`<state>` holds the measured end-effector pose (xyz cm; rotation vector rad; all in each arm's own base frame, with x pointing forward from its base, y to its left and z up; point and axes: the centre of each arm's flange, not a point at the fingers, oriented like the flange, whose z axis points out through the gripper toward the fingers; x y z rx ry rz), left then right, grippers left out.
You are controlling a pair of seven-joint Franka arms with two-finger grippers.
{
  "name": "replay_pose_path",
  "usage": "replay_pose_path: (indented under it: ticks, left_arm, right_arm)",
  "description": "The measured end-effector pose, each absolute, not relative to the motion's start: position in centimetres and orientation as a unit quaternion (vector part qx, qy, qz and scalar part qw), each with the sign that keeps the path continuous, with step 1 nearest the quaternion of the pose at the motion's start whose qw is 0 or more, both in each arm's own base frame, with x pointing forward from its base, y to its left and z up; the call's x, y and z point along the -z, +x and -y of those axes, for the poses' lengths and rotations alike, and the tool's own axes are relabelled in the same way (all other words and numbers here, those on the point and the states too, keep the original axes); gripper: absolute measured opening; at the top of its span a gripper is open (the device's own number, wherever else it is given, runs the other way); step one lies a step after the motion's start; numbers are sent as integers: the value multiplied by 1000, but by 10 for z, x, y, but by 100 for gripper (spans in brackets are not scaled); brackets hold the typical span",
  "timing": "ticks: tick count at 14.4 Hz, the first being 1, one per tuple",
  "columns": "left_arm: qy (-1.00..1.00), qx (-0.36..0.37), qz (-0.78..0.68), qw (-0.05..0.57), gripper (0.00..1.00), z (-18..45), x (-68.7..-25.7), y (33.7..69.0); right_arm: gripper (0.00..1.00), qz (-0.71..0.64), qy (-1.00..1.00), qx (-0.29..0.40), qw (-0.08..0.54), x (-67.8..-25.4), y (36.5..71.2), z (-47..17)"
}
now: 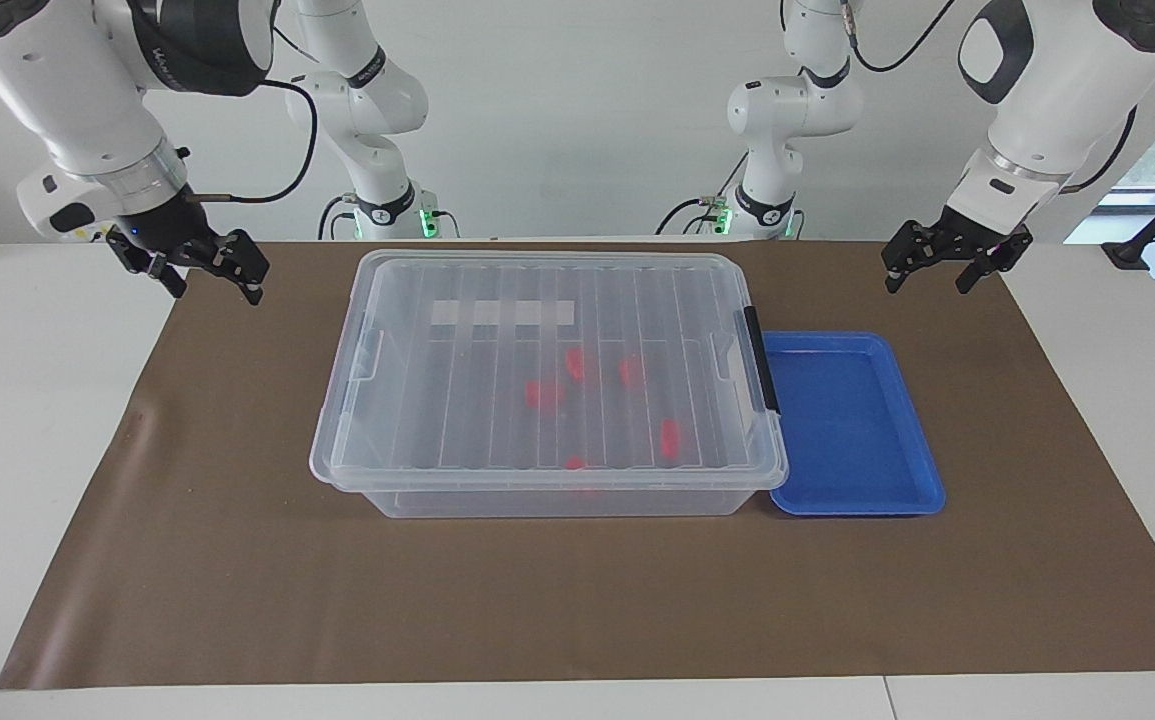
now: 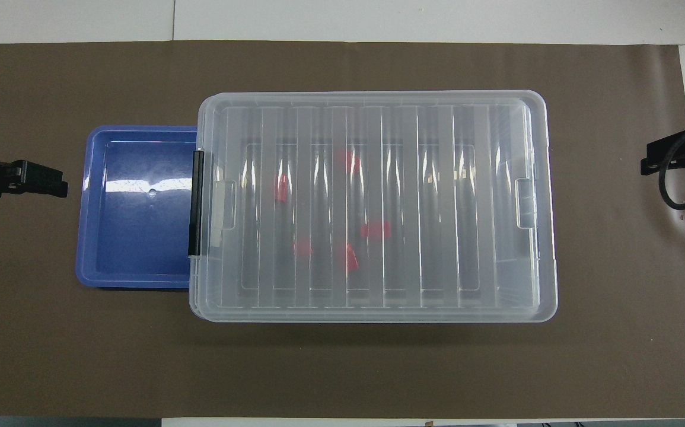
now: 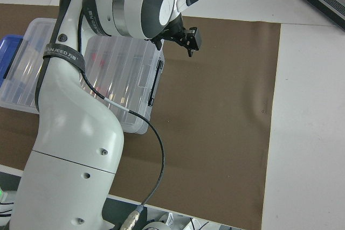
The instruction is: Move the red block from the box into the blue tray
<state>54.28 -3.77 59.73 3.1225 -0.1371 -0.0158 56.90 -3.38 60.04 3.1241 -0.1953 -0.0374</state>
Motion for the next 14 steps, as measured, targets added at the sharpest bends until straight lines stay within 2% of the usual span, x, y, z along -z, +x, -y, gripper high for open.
replay_pose_path:
  ticks: [5,9,14]
  left_arm:
    - [999,5,44,8,100,38,-597,543]
    - [999,5,44,8,100,38,-597,543]
    - [999,5,44,8,100,38,-597,543]
  right_arm:
    - [100,48,999,6,2,-551,576,-30]
    - [100,47,999,12,3,-506,574,-34]
    - [100,42,999,16,3,-485,571,-39]
